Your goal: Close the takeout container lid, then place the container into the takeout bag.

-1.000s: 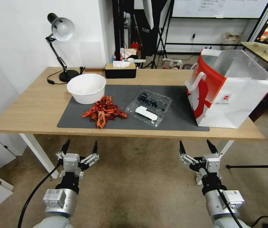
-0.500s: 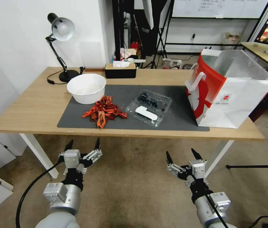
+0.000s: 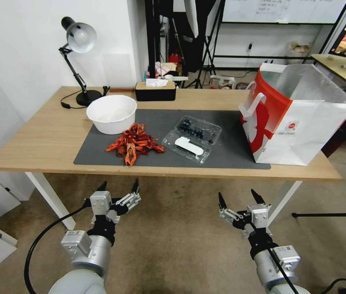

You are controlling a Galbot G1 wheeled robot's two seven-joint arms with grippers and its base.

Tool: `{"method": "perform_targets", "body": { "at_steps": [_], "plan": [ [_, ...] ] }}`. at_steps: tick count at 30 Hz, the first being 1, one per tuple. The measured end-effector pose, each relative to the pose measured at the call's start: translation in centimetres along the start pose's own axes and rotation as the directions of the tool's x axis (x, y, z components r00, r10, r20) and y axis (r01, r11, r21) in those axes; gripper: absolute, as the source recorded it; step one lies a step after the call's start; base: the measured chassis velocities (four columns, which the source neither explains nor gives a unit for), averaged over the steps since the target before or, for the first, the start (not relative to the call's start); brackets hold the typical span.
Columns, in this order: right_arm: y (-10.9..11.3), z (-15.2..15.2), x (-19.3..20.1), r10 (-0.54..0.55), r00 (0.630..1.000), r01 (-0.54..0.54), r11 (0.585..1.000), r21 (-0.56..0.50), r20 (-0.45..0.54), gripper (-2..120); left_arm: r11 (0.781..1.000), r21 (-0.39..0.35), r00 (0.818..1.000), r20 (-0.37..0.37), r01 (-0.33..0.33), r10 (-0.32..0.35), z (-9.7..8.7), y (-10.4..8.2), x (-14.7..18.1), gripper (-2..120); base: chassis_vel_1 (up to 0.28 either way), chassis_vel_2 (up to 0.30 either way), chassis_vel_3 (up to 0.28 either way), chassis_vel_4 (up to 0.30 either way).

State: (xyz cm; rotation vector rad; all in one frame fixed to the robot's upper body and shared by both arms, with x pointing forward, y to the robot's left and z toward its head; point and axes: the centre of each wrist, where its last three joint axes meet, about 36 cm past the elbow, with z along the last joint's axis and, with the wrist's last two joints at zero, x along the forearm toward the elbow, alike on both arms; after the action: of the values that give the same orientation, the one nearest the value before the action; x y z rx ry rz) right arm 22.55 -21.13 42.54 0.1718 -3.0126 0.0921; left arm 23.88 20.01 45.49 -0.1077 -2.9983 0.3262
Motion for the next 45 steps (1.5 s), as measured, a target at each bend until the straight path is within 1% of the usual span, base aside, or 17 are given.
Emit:
{"method": "perform_targets", "body": {
  "at_steps": [3,5,8,9,12,14,16,17,21,27,29,31,33,34,38,42,45],
  "plan": [
    [-0.4,0.1,-0.5,-0.001,0.999,0.000,1.000,0.031,0.033,100,1.000,-0.005,1.000,0.007,-0.009,0.009,0.1,0.2,0.0,100,0.000,0.000,0.000,0.000],
    [-1.1,0.3,-1.5,-0.006,0.997,0.000,0.998,0.071,0.074,100,1.000,-0.016,1.000,0.012,-0.015,0.015,0.1,0.4,-0.1,100,0.000,0.000,0.000,0.000],
    [-1.9,0.2,-2.7,-0.012,0.994,0.002,0.995,0.100,0.106,100,0.999,-0.036,1.000,0.012,-0.019,0.019,0.2,0.5,-0.1,100,0.000,0.000,0.000,0.000],
    [-1.9,0.2,-2.7,-0.012,0.994,0.002,0.995,0.100,0.106,100,0.999,-0.036,1.000,0.012,-0.019,0.019,0.2,0.5,-0.1,100,0.000,0.000,0.000,0.000],
    [-2.8,-0.1,-5.0,-0.019,0.990,0.002,0.993,0.117,0.138,100,0.999,-0.051,1.000,0.008,-0.016,0.016,0.3,0.5,0.0,100,0.000,0.000,0.000,0.000],
    [-2.9,-0.2,-5.6,-0.018,0.990,0.001,0.993,0.117,0.143,100,0.999,-0.052,1.000,0.008,-0.014,0.015,0.3,0.5,0.0,100,0.000,0.000,0.000,0.000],
    [-3.2,-0.3,-7.9,-0.016,0.990,0.000,0.994,0.107,0.143,100,0.998,-0.055,1.000,0.010,-0.009,0.009,0.3,0.5,0.1,100,0.000,0.000,0.000,0.000],
    [-3.2,-0.3,-7.9,-0.016,0.990,0.000,0.994,0.107,0.143,100,0.998,-0.055,1.000,0.010,-0.009,0.009,0.3,0.5,0.1,100,0.000,0.000,0.000,0.000],
    [-2.7,-0.7,-10.0,0.004,0.993,-0.016,0.994,0.105,0.116,100,0.998,-0.059,1.000,0.017,0.000,0.001,0.3,0.6,0.1,100,0.000,0.000,0.000,0.000],
    [-2.1,-1.6,-11.5,0.017,0.998,-0.025,0.992,0.121,0.066,100,0.998,-0.061,1.000,0.025,0.009,-0.007,0.4,0.7,0.1,100,0.000,0.000,0.000,0.000],
    [-1.7,-2.0,-12.3,0.000,1.000,-0.004,0.991,0.135,0.031,100,0.998,-0.062,1.000,0.027,0.014,-0.012,0.5,0.8,0.1,100,0.000,0.000,0.000,0.000],
    [-1.6,-2.1,-12.4,-0.007,1.000,0.004,0.990,0.140,0.021,100,0.998,-0.063,1.000,0.027,0.015,-0.014,0.5,0.8,0.1,100,0.000,0.000,0.000,0.000],
    [-1.3,-2.4,-13.1,-0.027,0.999,0.031,0.986,0.163,-0.026,100,0.998,-0.064,0.999,0.028,0.019,-0.017,0.7,0.8,0.1,100,0.000,0.000,0.000,0.000],
    [-1.3,-2.4,-13.1,-0.027,0.999,0.031,0.986,0.163,-0.026,100,0.998,-0.064,0.999,0.028,0.019,-0.017,0.7,0.8,0.1,100,0.000,0.000,0.000,0.000],
    [-0.9,-3.2,-14.3,-0.049,0.995,0.064,0.979,0.193,-0.082,100,0.998,-0.065,0.999,0.026,0.024,-0.022,0.9,0.8,0.0,100,0.000,0.000,0.000,0.000],
    [-0.4,-3.7,-15.4,-0.063,0.992,0.083,0.978,0.189,-0.106,100,0.997,-0.065,0.999,0.024,0.027,-0.025,1.0,0.9,0.0,100,0.000,0.000,0.000,0.000],
    [0.2,-4.2,-16.8,-0.082,0.989,0.100,0.984,0.150,-0.124,100,0.997,-0.066,0.999,0.024,0.034,-0.032,1.2,1.0,-0.1,100,0.000,0.000,0.000,0.000]
  ]
}}
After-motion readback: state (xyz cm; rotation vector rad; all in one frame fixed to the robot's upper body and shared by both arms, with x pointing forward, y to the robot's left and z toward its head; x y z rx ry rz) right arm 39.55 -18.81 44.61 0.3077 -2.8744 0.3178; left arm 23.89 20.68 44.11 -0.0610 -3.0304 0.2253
